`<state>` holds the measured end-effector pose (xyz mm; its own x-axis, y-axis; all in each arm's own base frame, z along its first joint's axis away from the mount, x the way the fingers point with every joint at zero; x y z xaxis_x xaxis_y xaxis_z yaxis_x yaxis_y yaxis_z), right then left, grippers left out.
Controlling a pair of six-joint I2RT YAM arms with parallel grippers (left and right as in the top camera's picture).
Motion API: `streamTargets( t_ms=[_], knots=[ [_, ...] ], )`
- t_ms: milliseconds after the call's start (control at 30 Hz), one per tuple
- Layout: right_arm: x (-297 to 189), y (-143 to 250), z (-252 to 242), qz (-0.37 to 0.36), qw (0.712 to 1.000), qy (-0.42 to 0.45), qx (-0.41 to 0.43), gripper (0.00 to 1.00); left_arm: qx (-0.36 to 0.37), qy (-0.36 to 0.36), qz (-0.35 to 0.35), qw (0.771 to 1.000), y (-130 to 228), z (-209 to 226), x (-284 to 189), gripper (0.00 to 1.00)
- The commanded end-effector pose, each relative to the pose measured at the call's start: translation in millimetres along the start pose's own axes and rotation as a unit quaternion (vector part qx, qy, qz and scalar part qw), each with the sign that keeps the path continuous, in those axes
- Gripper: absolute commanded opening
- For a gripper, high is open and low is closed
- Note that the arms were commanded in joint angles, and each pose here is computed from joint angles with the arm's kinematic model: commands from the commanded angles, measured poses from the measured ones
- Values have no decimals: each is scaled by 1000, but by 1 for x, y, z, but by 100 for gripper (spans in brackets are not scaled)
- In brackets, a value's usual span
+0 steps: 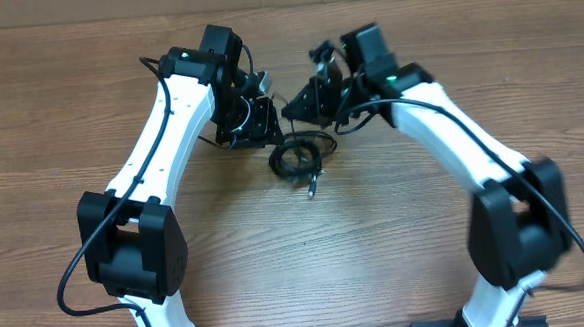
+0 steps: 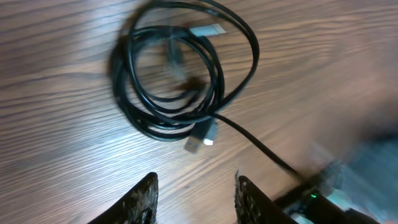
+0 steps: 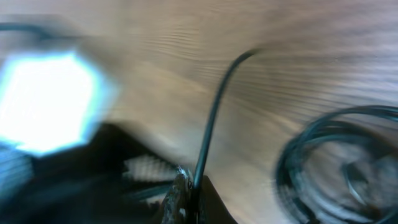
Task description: Untangle cables
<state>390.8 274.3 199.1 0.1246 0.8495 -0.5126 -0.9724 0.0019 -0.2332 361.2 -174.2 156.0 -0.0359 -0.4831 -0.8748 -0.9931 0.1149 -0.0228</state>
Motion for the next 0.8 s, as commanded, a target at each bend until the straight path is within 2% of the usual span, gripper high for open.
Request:
streamTargets(
  t_ms=[0,133,300,467,567,633,733,767],
  knots=[
    [-50,-1,72,-28,995,-68,-71,3,-2,71,-3,997,-5,-19,-7,41],
    [-78,3,105,-59,988,-85,-113,4,-18,110,-8,994,-9,-16,-17,40],
    [-138,-4,157,-133,974,-121,-136,4,-41,108,-17,993,-13,1,-26,42],
    [-213,-1,216,-229,943,-138,-197,4,-51,86,-22,995,-14,14,-28,49],
    [-226,-9,205,-292,939,-80,-163,4,-50,79,-22,995,-14,15,-27,50],
    [-221,-10,196,-297,943,-57,-141,4,-49,77,-21,996,-14,14,-26,52],
    [-214,-12,201,-289,947,-77,-117,4,-49,76,-21,996,-14,14,-26,54],
    [-218,-13,216,-291,942,-108,-131,3,-49,76,-21,996,-14,14,-26,54]
  ],
)
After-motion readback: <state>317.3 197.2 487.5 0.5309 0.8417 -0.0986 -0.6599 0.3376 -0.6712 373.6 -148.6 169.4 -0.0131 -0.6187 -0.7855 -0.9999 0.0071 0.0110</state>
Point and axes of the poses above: each gripper's point midway between its finger pads, its own x axis out along the fingers, its own z axis along the line the jaws close on, y = z × x, the point moved 2 cm from there along -x, back along the fingers, and after that the axes turned 1 degree about x, right-handed, at the moved point
